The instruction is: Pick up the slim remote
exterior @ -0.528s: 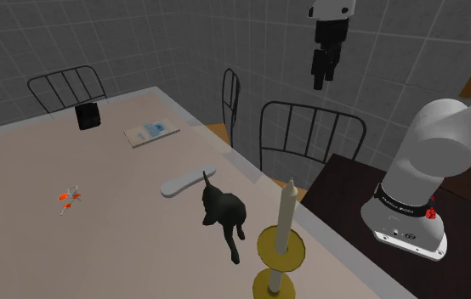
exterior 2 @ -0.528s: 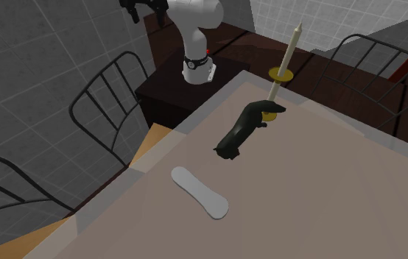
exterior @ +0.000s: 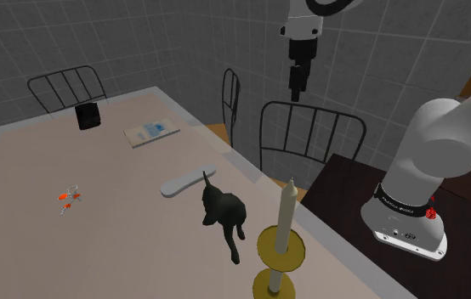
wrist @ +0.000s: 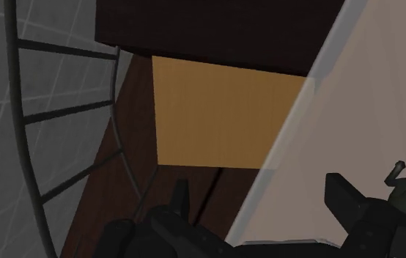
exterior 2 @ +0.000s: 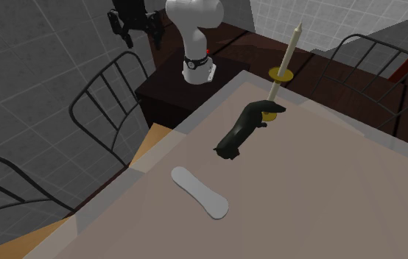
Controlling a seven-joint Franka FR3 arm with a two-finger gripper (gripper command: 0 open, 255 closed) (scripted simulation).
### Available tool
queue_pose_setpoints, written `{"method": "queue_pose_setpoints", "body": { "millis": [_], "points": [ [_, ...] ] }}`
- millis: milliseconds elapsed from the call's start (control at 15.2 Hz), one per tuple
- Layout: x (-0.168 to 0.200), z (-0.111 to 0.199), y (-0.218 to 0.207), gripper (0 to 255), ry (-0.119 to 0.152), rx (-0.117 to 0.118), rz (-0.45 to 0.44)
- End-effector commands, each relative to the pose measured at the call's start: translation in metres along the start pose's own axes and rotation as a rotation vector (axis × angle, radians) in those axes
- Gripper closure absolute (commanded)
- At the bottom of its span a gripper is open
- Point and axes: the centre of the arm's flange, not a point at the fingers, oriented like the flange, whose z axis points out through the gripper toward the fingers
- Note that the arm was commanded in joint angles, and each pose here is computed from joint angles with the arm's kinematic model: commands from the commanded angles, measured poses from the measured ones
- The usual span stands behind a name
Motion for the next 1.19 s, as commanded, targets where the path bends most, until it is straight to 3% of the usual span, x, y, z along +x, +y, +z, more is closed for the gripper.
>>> {"method": "queue_pose_setpoints", "body": {
  "millis": [0, 1122],
  "points": [
    [0.023, 0.012, -0.005, 0, 0.004, -0.003, -0.062],
    [0.199, 0.12, -0.085, 0, 0.018, -0.026, -0.565]
  ]
}}
